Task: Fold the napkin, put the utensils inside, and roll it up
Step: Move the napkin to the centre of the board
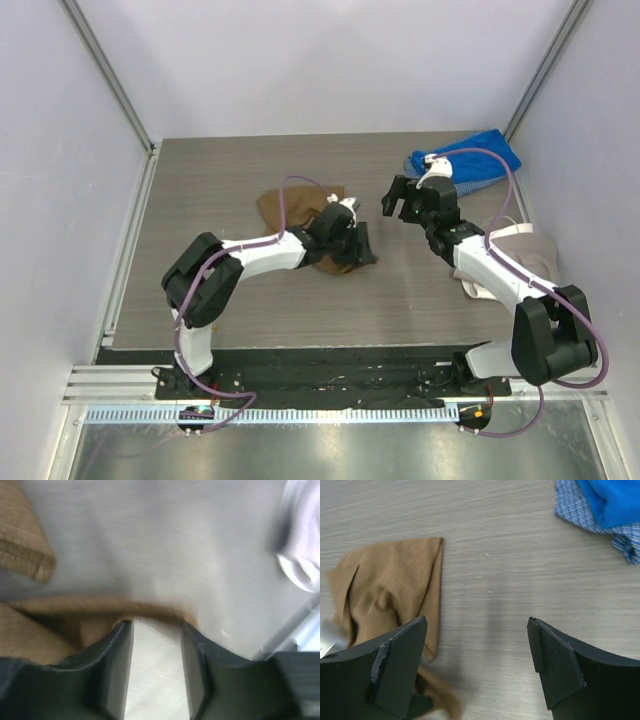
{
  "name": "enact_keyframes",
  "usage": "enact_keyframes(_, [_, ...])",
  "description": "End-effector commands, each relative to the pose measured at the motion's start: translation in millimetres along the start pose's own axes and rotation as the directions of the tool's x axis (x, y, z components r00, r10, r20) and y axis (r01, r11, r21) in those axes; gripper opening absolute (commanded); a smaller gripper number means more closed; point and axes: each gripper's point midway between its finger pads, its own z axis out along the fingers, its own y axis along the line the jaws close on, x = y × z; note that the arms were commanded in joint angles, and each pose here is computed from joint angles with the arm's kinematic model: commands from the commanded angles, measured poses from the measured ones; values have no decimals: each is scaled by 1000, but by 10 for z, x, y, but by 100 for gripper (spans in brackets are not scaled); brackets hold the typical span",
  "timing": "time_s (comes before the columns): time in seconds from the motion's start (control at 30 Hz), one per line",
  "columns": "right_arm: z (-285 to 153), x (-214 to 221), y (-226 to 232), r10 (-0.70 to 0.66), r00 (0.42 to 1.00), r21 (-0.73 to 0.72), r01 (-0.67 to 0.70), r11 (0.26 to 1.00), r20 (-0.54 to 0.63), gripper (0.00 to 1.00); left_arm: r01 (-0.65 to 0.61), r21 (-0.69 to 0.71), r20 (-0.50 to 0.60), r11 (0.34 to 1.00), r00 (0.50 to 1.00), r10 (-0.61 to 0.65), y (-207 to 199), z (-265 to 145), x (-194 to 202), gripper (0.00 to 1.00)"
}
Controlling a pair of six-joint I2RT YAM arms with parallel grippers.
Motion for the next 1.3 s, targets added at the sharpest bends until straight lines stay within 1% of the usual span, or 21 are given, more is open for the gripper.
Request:
enact_keyframes(0.0, [-126, -154, -128, 20, 999, 95, -24, 995, 39, 90, -26, 102, 100, 994, 995, 16, -388, -241, -357, 65])
enact_keyframes(0.03, [-180, -98, -170, 17, 1000, 114, -18, 993, 13, 90, -45, 103, 131, 994, 991, 31, -429, -402, -440, 72])
enact_keyframes(0.13, [-241, 5, -206, 34, 999, 130, -30, 991, -25, 90, -88, -4, 174, 996, 981, 87, -165, -656, -569, 80])
enact_keyframes(0.17, [-242, 49, -219, 38, 999, 133, -33, 991, -38, 90, -94, -21, 194, 995, 976, 96, -134, -812, -637, 80])
enact_keyframes(0.2, [-240, 125, -244, 41, 997, 140, -33, 990, -58, 90, -79, -59, 210, 995, 974, 90, 18, -876, -725, 81])
enact_keyframes(0.23, [-220, 189, -255, 47, 996, 144, -36, 989, -73, 90, -83, -123, 239, 989, 965, 111, 171, -938, -809, 81])
enact_keyframes(0.27, [-202, 262, -283, 50, 995, 154, -36, 987, -90, 89, -63, -180, 244, 982, 964, 107, 368, -1000, -876, 81])
enact_keyframes(0.33, [-132, 390, -308, 62, 990, 163, -40, 986, -127, 88, -57, -270, 254, 961, 959, 128, 611, -1062, -981, 81])
enact_keyframes(0.37, [-110, 423, -290, 74, 988, 158, -52, 986, -139, 86, -44, -320, 236, 946, 964, 125, 802, -1072, -996, 81])
enact_keyframes(0.47, [-33, 571, -272, 102, 976, 156, -72, 985, -192, 82, -32, -414, 230, 910, 963, 138, 1087, -1100, -1105, 81])
enact_keyframes(0.57, [-9, 769, -259, 133, 958, 156, -95, 983, -254, 79, -23, -472, 234, 881, 961, 150, 1259, -1123, -1213, 80])
enact_keyframes(0.63, [-11, 846, -226, 152, 949, 147, -114, 982, -277, 79, -25, -503, 238, 864, 957, 166, 1342, -1140, -1291, 76])
enact_keyframes(0.67, [-18, 936, -222, 156, 942, 149, -116, 982, -297, 78, -30, -537, 237, 843, 954, 185, 1409, -1168, -1327, 74])
enact_keyframes(0.77, [-8, 1053, -180, 186, 929, 142, -147, 979, -320, 78, -35, -573, 228, 819, 953, 200, 1499, -1135, -1404, 72])
enact_keyframes(0.87, [-5, 1163, -134, 207, 916, 138, -169, 976, -343, 76, -38, -581, 229, 813, 951, 208, 1534, -1089, -1492, 71])
enact_keyframes(1.03, [-9, 1348, -98, 230, 895, 139, -191, 972, -383, 73, -12, -561, 231, 828, 958, 170, 1657, -925, -1586, 67])
enact_keyframes(1.27, [3, 1424, -81, 244, 887, 144, -202, 969, -392, 68, -14, -541, 213, 841, 965, 153, 1769, -671, -1636, 64])
